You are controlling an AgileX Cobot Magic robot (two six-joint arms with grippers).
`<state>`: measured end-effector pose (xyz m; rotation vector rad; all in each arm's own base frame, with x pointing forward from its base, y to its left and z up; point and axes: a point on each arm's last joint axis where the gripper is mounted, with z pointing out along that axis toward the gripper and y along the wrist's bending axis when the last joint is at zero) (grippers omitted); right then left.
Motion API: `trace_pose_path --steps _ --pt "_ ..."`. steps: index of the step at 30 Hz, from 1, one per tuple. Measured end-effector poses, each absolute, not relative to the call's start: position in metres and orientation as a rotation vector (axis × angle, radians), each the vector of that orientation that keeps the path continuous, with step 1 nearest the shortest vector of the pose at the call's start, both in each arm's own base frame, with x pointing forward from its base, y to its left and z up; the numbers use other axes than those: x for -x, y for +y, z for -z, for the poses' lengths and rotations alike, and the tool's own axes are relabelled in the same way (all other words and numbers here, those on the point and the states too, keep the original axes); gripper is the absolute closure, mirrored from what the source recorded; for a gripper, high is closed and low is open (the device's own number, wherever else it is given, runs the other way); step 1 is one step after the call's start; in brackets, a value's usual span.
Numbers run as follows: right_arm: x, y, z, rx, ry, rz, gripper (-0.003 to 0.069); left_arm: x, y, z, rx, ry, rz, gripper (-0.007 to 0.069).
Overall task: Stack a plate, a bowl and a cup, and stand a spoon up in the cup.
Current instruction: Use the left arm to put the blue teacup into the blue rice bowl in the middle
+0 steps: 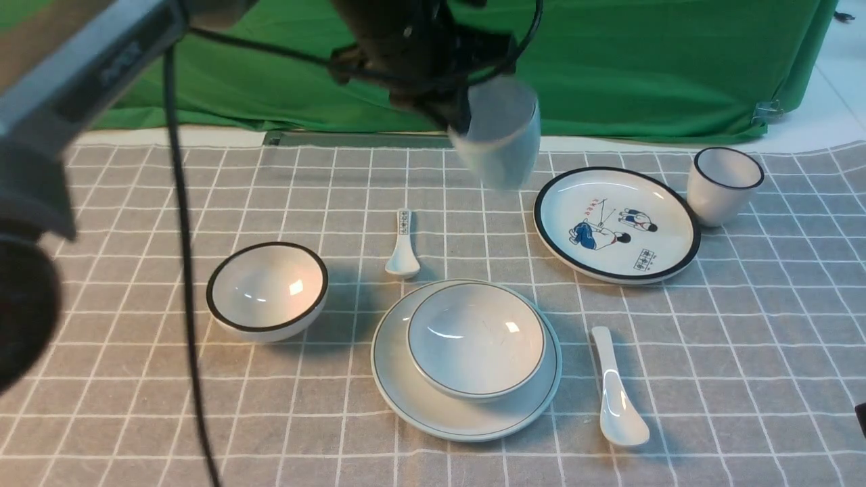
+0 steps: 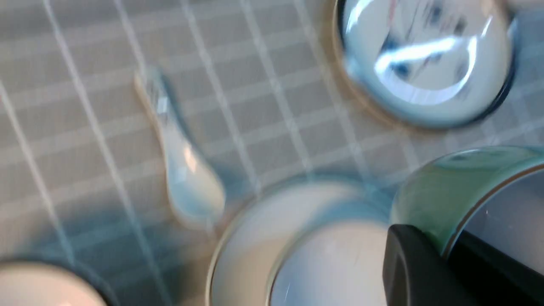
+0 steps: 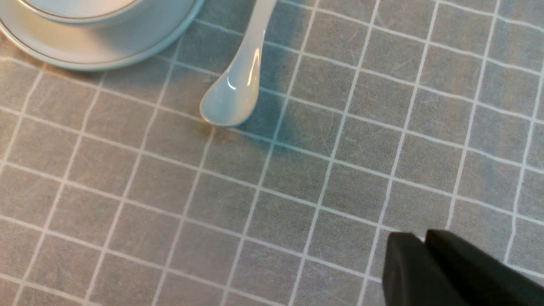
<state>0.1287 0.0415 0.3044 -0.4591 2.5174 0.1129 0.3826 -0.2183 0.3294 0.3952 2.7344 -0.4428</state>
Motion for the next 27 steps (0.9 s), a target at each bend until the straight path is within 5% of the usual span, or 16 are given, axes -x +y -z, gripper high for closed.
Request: trace_pose_path --steps 8,18,22,27 --pt "-0.130 0.042 -0.305 0.455 2.498 -0.116 0.0571 -0.363 -0.227 -0.248 -0.456 2.944 0.318 0.0601" --pt "-0.131 0.042 -0.306 0.452 2.489 -0.117 0.0569 -0.370 -0.231 -0.234 -0.439 2.927 0.319 0.0587" --pt "-0.132 0.043 -0.307 0.449 2.472 -0.119 0.0569 -0.368 -0.230 -0.234 -0.448 2.951 0.319 0.0517" --pt "-0.145 0.045 -0.309 0.417 2.518 -0.119 0.0569 -0.367 -0.230 -0.239 -0.478 2.955 0.316 0.0331"
